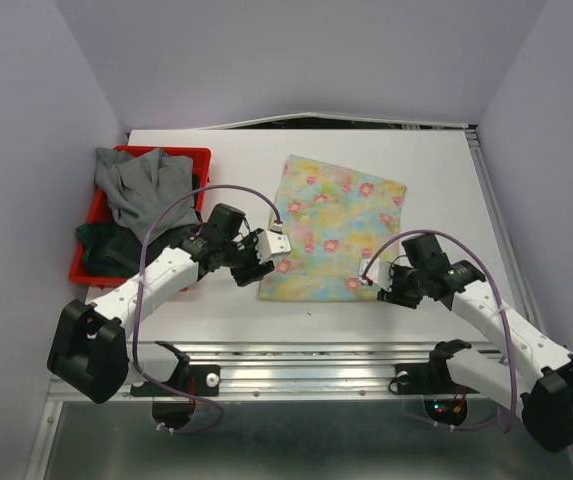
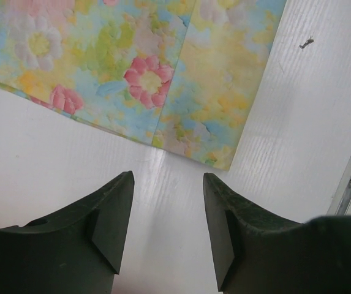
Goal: Fold and stack the skirts
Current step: Fold the skirt
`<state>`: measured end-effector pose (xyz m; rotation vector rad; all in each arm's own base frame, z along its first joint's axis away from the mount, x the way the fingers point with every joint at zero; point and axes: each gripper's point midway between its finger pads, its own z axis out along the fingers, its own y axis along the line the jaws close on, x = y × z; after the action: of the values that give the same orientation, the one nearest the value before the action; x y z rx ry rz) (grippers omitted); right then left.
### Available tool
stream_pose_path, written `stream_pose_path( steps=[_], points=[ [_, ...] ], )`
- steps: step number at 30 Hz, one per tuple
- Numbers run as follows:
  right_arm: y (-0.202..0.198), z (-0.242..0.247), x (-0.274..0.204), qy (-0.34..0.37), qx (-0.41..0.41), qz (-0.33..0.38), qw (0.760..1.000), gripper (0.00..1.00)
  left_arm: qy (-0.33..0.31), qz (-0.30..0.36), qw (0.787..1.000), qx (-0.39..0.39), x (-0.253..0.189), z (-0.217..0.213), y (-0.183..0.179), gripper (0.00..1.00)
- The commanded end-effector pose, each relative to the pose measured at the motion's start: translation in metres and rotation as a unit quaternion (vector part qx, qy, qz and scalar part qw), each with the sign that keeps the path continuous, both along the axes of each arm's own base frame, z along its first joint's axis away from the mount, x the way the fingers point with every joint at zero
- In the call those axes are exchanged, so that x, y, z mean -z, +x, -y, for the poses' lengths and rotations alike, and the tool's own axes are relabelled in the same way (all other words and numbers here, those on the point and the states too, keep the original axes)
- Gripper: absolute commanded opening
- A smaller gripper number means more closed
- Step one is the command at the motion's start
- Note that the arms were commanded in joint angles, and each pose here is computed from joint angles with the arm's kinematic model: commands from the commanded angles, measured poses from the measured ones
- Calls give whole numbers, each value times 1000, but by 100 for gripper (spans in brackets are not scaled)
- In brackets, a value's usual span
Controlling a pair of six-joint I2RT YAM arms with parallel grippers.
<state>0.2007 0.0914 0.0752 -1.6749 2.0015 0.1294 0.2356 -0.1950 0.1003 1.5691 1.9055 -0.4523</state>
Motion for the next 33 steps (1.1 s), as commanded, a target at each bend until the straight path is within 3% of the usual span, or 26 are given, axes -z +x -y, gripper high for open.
stream_pose_path(
  steps=[1, 13, 20, 24, 33],
  points=[
    [2, 3, 3, -39, -55, 52, 996, 50, -30, 11, 1000, 0, -10, 8, 4, 62],
    [14, 10, 42, -104, -73, 106, 986, 45, -2, 22, 1000, 11, 7, 2, 9, 63],
    [26, 10, 40, -105, -53, 141, 983, 1, 47, 86, 994, 56, 30, -3, -4, 62],
    [28, 9, 31, -95, -38, 145, 984, 1, 62, 173, 979, 90, 32, 2, -9, 62],
    [33, -3, 17, -66, -7, 118, 991, 1, 52, 223, 965, 124, 39, 19, -17, 57]
  ],
)
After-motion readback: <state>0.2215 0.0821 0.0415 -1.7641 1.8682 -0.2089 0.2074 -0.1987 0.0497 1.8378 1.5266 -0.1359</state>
